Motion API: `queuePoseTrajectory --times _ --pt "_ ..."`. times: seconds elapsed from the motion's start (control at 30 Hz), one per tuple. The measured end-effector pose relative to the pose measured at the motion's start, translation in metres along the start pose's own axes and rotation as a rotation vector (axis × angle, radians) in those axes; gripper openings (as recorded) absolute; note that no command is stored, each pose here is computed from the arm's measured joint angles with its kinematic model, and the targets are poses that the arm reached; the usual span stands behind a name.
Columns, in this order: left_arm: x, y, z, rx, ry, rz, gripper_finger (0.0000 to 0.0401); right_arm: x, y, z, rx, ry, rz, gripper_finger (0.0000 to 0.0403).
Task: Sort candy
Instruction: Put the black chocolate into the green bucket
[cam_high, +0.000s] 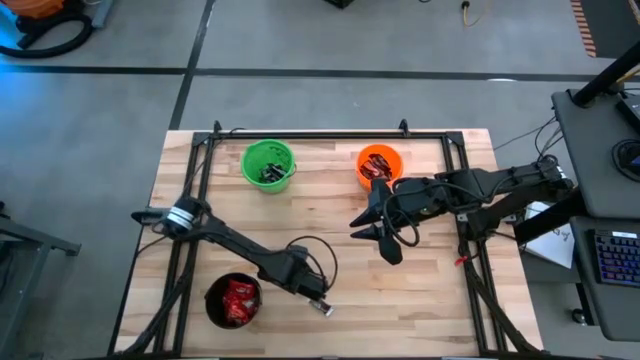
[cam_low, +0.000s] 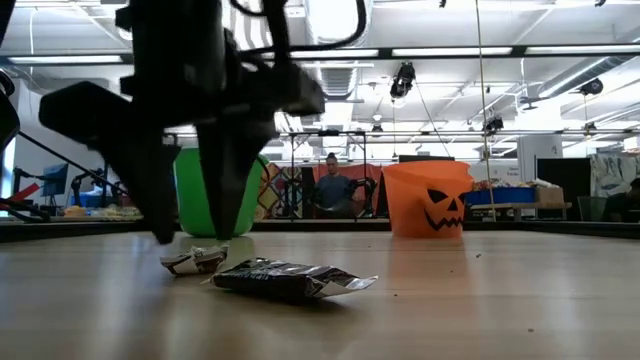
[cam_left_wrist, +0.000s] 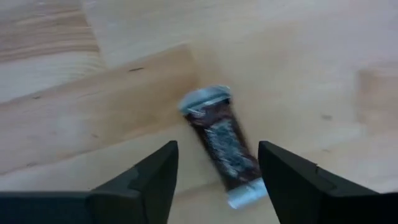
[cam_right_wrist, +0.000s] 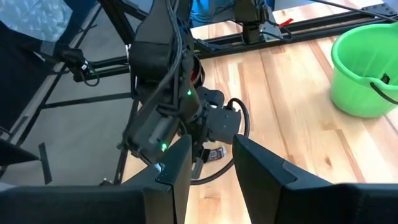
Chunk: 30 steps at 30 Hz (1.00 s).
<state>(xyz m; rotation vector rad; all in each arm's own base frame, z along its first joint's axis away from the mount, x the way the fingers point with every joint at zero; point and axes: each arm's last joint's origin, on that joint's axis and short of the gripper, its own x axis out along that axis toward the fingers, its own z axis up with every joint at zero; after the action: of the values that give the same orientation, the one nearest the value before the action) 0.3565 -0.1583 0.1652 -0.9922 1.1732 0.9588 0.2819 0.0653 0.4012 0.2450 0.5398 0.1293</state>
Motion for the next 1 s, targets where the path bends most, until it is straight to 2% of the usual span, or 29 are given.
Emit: queuePoseTrajectory --times 0.13,0.27,0.63,0.73,0.87,1.0 --pt "0.011 -0.002 -0.001 0.005 -0.006 0.020 0.0211 0.000 0.000 0.000 -0.013 0.000 0.000 0.0112" --pt "0.020 -0.003 -0.001 0.013 -0.013 0.043 0.0190 0.000 0.000 0.000 -0.019 0.000 0.000 0.0111" --pt "0.023 -0.005 -0.002 0.046 -0.014 0.039 0.0070 0.000 0.000 0.000 -0.037 0.000 -0.001 0.0111" --pt "0.021 -0.006 -0.002 0.058 -0.014 0.037 0.0052 0.000 0.000 0.000 -0.039 0.001 0.000 0.0112" --pt "0.012 -0.011 -0.001 0.105 -0.011 0.033 0.0050 0.000 0.000 -0.001 -0.041 0.013 -0.004 0.0111" --pt "-0.010 -0.017 0.001 0.190 -0.011 0.023 0.0049 0.000 -0.001 -0.004 -0.045 0.044 -0.014 0.0111"
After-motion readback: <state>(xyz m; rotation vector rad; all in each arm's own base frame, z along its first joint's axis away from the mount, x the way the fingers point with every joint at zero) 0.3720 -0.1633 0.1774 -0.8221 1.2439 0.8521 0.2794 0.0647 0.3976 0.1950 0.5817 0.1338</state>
